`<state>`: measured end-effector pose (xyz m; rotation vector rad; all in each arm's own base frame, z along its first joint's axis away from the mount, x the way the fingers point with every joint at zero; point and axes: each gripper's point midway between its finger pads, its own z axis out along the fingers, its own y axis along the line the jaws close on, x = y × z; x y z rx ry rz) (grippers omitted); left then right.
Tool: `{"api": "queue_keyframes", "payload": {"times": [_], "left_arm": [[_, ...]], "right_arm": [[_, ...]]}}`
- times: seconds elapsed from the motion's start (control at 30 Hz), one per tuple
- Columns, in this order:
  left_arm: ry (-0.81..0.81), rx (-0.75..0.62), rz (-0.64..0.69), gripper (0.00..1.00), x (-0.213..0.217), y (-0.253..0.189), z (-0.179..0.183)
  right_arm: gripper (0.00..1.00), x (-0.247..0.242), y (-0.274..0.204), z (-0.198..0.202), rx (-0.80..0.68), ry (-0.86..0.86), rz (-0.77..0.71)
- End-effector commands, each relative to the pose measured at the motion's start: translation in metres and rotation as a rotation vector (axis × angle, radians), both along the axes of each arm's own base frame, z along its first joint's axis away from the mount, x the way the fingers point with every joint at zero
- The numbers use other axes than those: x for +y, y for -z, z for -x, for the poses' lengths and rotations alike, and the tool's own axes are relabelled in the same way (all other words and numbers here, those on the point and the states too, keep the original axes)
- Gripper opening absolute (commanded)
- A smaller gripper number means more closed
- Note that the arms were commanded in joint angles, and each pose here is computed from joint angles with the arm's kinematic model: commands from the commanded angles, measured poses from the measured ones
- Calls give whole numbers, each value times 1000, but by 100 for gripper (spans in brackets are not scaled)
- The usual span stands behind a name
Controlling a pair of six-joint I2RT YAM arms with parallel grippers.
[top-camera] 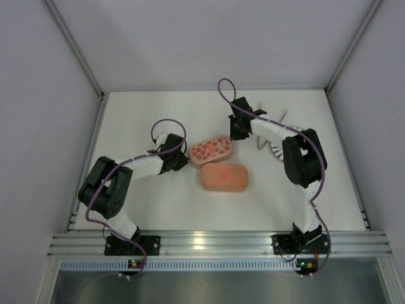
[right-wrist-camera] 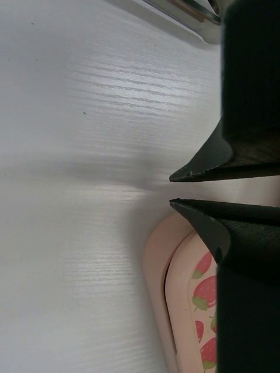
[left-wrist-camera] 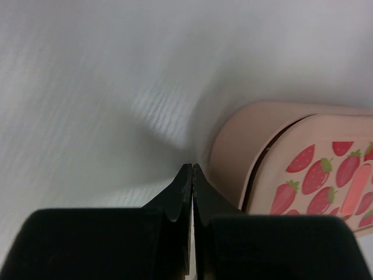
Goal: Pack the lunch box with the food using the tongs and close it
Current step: Close the box lid on the packing box.
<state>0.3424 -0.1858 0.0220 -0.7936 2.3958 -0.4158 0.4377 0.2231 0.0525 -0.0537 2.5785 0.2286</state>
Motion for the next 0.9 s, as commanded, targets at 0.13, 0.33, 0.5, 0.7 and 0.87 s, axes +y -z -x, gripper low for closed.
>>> {"api": "queue_keyframes", "payload": {"times": [0.13, 0.33, 0.5, 0.7, 0.87], "left_arm": [[14, -38, 150, 0, -31, 3, -19], [42, -59, 177, 0, -42, -6, -30], [57, -63, 183, 0, -48, -11, -36], [64, -62, 177, 0, -48, -12, -39], [59, -55, 164, 0, -46, -10, -38]], "right_arm": [[18, -5, -16, -20, -44, 26, 16], [17, 29, -16, -7, -38, -63, 30], [18, 29, -9, -5, -22, -47, 35], [18, 5, -10, -8, -23, 34, 53], [18, -8, -30, -12, -62, 66, 40]]}}
